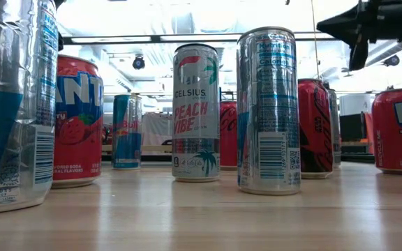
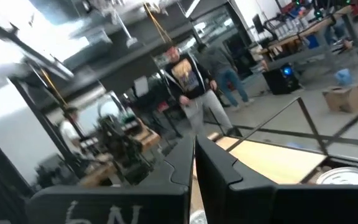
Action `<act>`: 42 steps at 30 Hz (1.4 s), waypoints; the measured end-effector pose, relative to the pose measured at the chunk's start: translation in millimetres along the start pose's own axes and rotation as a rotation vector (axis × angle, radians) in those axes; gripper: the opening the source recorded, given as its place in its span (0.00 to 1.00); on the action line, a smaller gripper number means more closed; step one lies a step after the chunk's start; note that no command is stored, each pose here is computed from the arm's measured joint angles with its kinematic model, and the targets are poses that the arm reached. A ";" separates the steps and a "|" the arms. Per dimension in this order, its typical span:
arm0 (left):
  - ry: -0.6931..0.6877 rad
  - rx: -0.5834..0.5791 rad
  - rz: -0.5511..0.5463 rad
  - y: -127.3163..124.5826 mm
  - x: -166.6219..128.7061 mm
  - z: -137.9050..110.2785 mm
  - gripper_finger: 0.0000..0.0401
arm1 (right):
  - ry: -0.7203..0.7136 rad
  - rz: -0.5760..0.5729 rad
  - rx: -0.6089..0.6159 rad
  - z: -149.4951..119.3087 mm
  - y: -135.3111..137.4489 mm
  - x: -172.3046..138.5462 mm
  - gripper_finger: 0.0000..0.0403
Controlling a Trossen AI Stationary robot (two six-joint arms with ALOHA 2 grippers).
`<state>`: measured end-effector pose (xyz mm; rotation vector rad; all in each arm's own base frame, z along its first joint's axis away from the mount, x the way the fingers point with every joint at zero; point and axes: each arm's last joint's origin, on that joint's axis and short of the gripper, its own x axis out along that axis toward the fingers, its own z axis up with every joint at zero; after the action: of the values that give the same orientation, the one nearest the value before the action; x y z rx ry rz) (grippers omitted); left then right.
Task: Place canned beverage on shelf
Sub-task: Put the red/black soda can on the shelf
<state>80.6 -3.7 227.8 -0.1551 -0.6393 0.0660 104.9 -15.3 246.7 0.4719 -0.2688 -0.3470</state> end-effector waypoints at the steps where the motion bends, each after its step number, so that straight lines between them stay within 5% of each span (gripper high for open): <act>1: -0.013 -0.006 0.000 0.0 0.0 1.2 0.00 | 0.015 -0.008 -0.008 4.2 3.0 2.5 0.02; 12: -0.008 -0.061 -0.004 -0.7 3.1 -0.5 0.00 | 0.301 -0.144 -0.127 34.0 32.9 41.3 0.02; 23: -0.028 -0.065 -0.014 -4.5 20.0 0.3 0.00 | 0.390 -0.184 -0.173 48.9 49.5 64.8 0.02; 36: 0.489 0.224 0.047 -19.0 95.5 11.7 0.00 | 0.449 -0.161 -0.225 43.7 59.4 93.2 0.02; 42: 0.632 0.270 0.042 -22.6 112.9 12.2 0.00 | 0.559 -0.128 -0.321 39.6 68.5 116.3 0.02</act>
<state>164.0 -12.1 307.6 0.0744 0.0067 0.1361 215.3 -18.6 333.9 0.2533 0.3587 -0.3615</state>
